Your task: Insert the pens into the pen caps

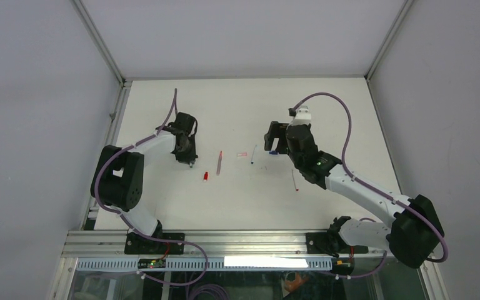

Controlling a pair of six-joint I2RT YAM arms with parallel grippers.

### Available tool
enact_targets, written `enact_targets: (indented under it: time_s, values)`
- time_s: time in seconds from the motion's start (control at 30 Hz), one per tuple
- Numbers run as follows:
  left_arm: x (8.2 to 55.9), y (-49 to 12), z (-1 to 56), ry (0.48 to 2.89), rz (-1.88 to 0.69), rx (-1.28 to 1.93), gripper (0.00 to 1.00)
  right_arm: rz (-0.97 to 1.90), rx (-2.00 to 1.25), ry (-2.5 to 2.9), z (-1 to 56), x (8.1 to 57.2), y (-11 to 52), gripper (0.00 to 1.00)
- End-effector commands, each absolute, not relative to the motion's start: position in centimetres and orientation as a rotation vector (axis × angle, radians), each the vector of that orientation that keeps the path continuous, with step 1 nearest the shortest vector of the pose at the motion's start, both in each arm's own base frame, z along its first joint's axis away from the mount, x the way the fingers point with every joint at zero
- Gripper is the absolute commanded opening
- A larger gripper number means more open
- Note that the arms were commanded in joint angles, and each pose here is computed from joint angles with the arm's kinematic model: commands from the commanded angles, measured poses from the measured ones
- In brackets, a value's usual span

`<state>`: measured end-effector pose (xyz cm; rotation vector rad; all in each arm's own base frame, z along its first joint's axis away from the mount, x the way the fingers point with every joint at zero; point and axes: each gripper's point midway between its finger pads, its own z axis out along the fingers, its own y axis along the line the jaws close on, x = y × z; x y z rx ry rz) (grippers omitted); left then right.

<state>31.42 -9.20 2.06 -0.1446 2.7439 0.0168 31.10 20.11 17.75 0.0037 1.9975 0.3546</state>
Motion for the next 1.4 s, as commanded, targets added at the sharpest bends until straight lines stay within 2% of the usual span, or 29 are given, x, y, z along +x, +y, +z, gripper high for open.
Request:
enact_targets:
  time_s: [0.0, 0.13, 0.23, 0.5, 0.7, 0.97, 1.13, 1.3, 1.37]
  values:
    - [31.0, -9.4, 1.6, 2.794, -0.024, -0.207, 0.12, 0.419, 0.025, 1.957, 19.9, 31.9, 21.2, 0.85]
    - [30.4, -9.5, 1.3, 2.817, -0.047, -0.227, 0.21, 0.43, 0.012, 1.977, 19.2, 32.1, 21.8, 0.85]
    - [30.1, -9.3, 1.2, 2.819, -0.046, -0.25, 0.35, 0.445, -0.015, 2.006, 18.6, 32.2, 22.7, 0.82]
    - [29.2, -8.7, 1.2, 2.813, -0.03, -0.294, 0.47, 0.439, -0.043, 2.122, 16.7, 32.8, 24.5, 0.79]
    - [29.4, -8.4, 2.8, 2.75, -0.027, -0.307, 0.48, 0.48, -0.035, 2.212, 15.9, 32.8, 28.2, 0.77]
    - [30.3, -7.8, 8.2, 2.526, -0.085, -0.369, 0.45, 0.494, 0.021, 2.419, 13.3, 32.4, 33.7, 0.55]
    - [30.2, -7.4, 13.9, 2.309, -0.17, -0.376, 0.48, 0.455, -0.004, 2.493, 12.4, 32.7, 36.2, 0.54]
    - [29.5, -6.7, 16.0, 2.196, -0.19, -0.392, 0.5, 0.399, -0.071, 2.565, 10.7, 32.1, 38.6, 0.53]
    - [29.5, -6.9, 15.7, 2.206, -0.2, -0.384, 0.49, 0.38, -0.091, 2.588, 10.0, 31.8, 39.4, 0.5]
